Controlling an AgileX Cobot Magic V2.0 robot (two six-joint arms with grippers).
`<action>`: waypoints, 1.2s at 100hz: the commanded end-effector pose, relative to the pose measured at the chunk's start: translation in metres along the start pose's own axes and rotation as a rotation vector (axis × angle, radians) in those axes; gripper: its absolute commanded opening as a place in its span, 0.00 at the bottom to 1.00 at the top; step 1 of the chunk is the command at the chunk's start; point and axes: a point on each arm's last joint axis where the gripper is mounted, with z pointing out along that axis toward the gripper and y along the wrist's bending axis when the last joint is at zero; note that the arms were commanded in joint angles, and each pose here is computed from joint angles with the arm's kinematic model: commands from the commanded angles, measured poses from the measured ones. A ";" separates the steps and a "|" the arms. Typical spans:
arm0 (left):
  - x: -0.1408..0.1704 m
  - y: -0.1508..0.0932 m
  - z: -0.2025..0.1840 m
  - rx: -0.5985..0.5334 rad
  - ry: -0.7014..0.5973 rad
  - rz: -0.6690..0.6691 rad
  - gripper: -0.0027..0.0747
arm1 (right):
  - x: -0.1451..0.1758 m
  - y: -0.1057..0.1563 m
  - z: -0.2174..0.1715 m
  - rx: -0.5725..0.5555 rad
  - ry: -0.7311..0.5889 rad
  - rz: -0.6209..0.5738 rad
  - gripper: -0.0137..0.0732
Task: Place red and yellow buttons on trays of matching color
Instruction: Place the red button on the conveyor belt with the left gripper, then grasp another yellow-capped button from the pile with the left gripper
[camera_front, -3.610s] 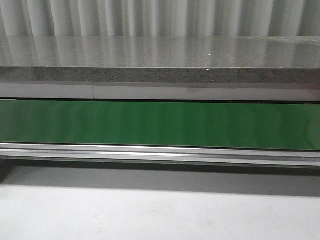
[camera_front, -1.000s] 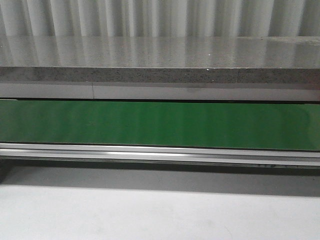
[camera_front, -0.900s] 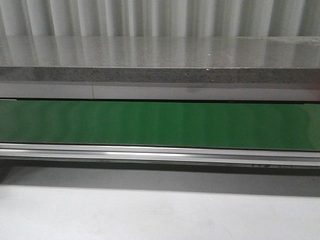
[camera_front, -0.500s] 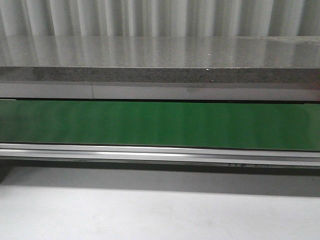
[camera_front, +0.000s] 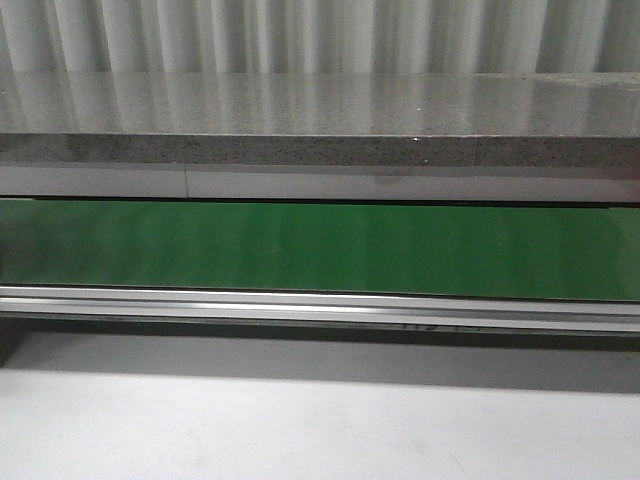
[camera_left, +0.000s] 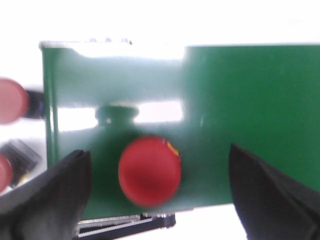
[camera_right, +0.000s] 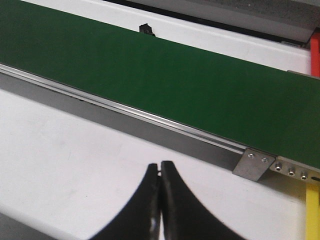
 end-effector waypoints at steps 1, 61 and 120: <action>-0.014 -0.007 -0.030 0.007 -0.143 -0.005 0.78 | -0.013 -0.001 -0.004 0.007 -0.091 0.001 0.08; -0.028 0.120 -0.008 -0.176 -0.107 -0.544 0.76 | -0.013 -0.001 -0.004 0.008 -0.095 0.001 0.08; -0.051 0.166 0.075 -0.188 0.059 -0.683 0.76 | -0.013 -0.001 -0.004 0.008 -0.095 0.001 0.08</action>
